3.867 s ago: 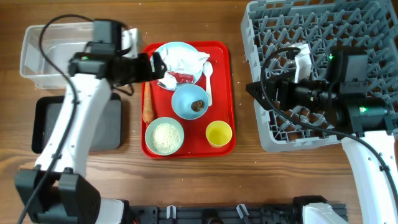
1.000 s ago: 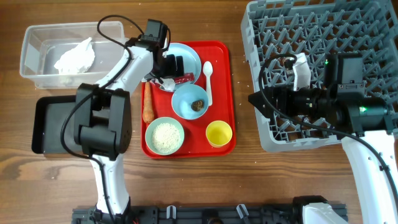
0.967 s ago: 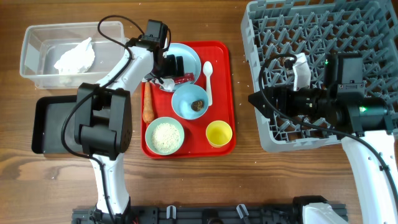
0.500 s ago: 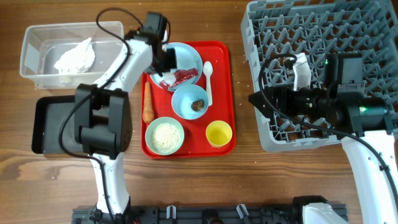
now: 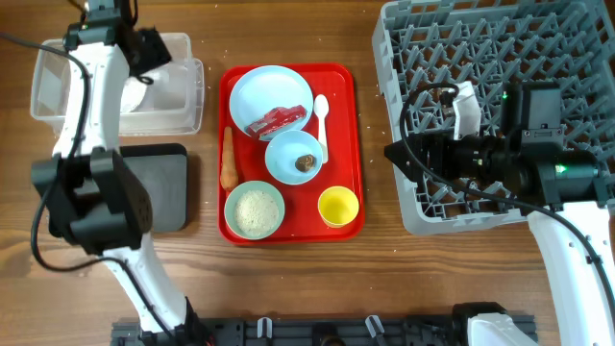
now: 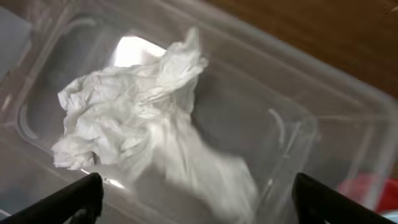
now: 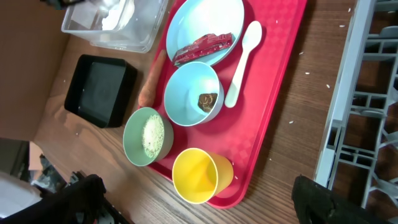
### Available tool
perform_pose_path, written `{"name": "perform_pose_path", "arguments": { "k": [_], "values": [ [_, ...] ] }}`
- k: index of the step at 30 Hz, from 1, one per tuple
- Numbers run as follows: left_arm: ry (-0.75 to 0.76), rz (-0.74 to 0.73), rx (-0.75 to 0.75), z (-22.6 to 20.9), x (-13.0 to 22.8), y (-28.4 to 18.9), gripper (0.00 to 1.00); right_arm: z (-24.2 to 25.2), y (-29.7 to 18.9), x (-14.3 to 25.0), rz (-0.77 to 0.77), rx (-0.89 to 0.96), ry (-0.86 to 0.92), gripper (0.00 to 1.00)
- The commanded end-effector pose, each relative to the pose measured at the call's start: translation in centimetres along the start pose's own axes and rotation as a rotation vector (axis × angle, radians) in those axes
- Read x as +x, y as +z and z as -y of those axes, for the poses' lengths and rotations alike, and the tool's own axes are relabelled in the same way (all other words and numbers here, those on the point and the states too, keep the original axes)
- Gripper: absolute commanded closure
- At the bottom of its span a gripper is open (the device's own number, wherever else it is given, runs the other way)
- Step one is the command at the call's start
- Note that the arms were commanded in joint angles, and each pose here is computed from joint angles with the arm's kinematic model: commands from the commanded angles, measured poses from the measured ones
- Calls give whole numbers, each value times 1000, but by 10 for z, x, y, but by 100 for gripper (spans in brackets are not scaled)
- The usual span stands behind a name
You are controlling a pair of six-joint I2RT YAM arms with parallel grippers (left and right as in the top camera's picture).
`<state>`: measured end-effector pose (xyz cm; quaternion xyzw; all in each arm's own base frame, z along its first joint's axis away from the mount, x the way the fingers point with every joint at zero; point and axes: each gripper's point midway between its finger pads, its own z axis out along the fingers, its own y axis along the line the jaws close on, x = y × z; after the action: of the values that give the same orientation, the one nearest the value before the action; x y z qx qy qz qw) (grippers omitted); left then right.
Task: Sort waste into correct bins and load items into the dishwasher rack
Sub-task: 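Grasp the red wrapper on the plate with left gripper, then move the red wrapper with left gripper into the clear bin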
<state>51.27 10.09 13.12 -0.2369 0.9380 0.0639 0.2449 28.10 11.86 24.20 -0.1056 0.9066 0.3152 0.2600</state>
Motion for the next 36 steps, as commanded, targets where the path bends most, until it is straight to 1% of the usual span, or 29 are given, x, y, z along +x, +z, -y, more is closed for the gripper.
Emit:
{"name": "perform_pose_path", "arguments": {
  "k": [1, 4, 6, 8, 10, 11, 12, 14, 15, 18, 20, 22, 26, 33, 36],
  "values": [
    [-9, -20, -26, -10, 4, 5, 0, -2, -3, -6, 15, 4, -35, 0],
    [-15, 22, 12, -5, -8, -18, 0, -2, -3, -6, 15, 4, -35, 0],
    [-13, 14, 119, 10, -8, -46, 0, -2, -3, -6, 14, 4, -34, 0],
    [7, -55, 254, 33, 11, -79, 0, -2, -3, -6, 14, 4, -34, 0],
    [47, -154, 268, 45, 42, -93, 0, -2, -3, -5, 11, 4, -32, 0],
    [101, -231, 262, 59, 68, -94, 0, -2, -3, -5, 11, 4, -32, 0],
    [154, -287, 258, 73, 90, -93, 0, -2, -3, -5, 11, 4, -32, 1],
    [309, -336, 279, 101, 126, -90, 0, -2, -3, -5, 11, 4, -31, 0],
    [445, -337, 306, 125, 151, -85, 0, -2, -3, -5, 11, 4, -31, 0],
    [640, -297, 365, 153, 179, -73, 0, -2, -3, -4, 9, 4, -27, 0],
    [734, -274, 391, 163, 193, -62, 0, -2, -3, -3, 4, 4, -24, 0],
    [773, -248, 405, 167, 199, -53, 0, -2, -3, -3, 4, 4, -24, 0],
    [769, -210, 419, 176, 199, -37, 1, -2, -3, -2, 1, 4, -22, 0],
    [772, -230, 402, 182, 210, 6, 1, -2, -3, -1, -4, 5, -20, 0],
    [775, -247, 392, 181, 215, 15, 3, -2, -3, -1, -4, 5, -20, 0]
  ]
}}
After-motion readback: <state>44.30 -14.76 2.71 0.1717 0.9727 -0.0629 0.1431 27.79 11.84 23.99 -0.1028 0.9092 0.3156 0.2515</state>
